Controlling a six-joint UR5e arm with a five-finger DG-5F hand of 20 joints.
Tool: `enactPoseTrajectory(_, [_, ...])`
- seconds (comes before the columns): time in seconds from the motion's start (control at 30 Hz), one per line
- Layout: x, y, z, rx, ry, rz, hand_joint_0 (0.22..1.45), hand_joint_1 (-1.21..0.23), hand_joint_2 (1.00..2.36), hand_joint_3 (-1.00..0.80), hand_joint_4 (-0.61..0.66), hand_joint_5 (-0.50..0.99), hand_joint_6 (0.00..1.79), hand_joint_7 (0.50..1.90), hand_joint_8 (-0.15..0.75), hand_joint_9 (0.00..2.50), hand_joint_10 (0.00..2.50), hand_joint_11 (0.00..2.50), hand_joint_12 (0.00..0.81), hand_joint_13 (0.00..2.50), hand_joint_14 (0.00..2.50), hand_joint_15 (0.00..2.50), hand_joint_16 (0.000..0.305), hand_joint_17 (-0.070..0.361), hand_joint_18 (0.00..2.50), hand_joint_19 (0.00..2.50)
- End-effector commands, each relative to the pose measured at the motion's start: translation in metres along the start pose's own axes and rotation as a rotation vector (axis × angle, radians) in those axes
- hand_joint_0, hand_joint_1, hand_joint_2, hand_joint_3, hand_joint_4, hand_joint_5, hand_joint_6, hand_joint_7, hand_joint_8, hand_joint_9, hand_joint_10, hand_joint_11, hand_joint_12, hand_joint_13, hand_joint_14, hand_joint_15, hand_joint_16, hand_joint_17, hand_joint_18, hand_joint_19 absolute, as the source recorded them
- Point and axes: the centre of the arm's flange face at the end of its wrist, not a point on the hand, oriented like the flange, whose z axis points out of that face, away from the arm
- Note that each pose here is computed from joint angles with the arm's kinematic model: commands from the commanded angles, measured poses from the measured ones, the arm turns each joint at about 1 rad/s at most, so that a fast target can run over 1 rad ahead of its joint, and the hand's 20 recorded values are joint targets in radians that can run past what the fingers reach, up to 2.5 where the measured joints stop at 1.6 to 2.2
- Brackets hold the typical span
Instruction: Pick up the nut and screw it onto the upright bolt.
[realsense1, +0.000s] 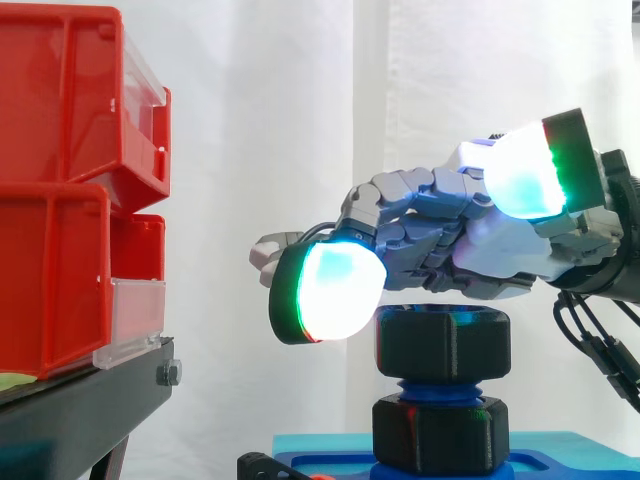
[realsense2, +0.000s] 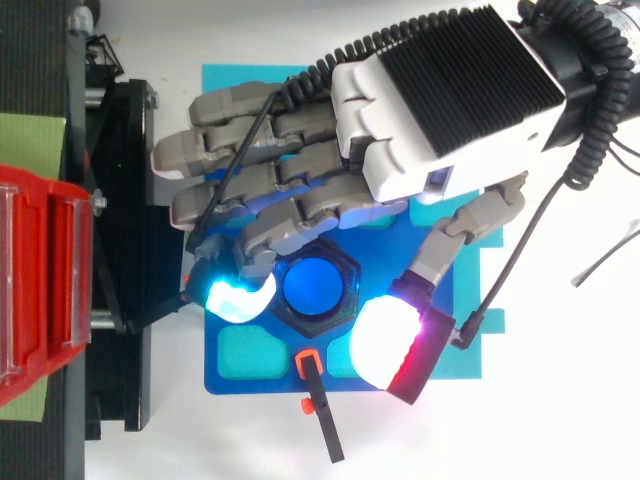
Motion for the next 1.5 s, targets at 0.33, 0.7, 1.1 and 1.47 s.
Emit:
enactPoseTrajectory(0.33, [0.009,-0.005,-0.006,0.006,-0.005,0.004,0.47,-0.31,1.0,-0.5,0.22,-0.14,0.5,0.78,0.242,0.37,0.0,0.0,0.312,0.13,0.0,0.0,0.036,0.08,0.0,0.0])
enactPoseTrajectory(0.7, [0.01,-0.006,-0.007,0.005,-0.004,0.004,0.47,-0.32,1.0,-0.5,0.23,-0.14,0.5,0.78,0.244,0.38,0.0,0.0,0.306,0.15,0.0,0.0,0.035,0.078,0.0,0.0])
enactPoseTrajectory(1.1, [0.004,-0.011,-0.011,-0.01,-0.02,-0.006,0.48,-0.32,1.0,-0.5,0.28,-0.07,0.5,1.08,0.265,0.48,0.0,0.0,0.298,0.21,0.0,0.0,0.031,0.07,0.0,0.0])
enactPoseTrajectory(1.47, [-0.003,-0.018,-0.018,-0.014,-0.026,-0.013,0.49,-0.33,1.0,-0.5,0.25,-0.02,0.5,1.25,0.263,0.67,0.0,0.0,0.283,0.32,0.0,0.0,0.028,0.062,0.0,0.0])
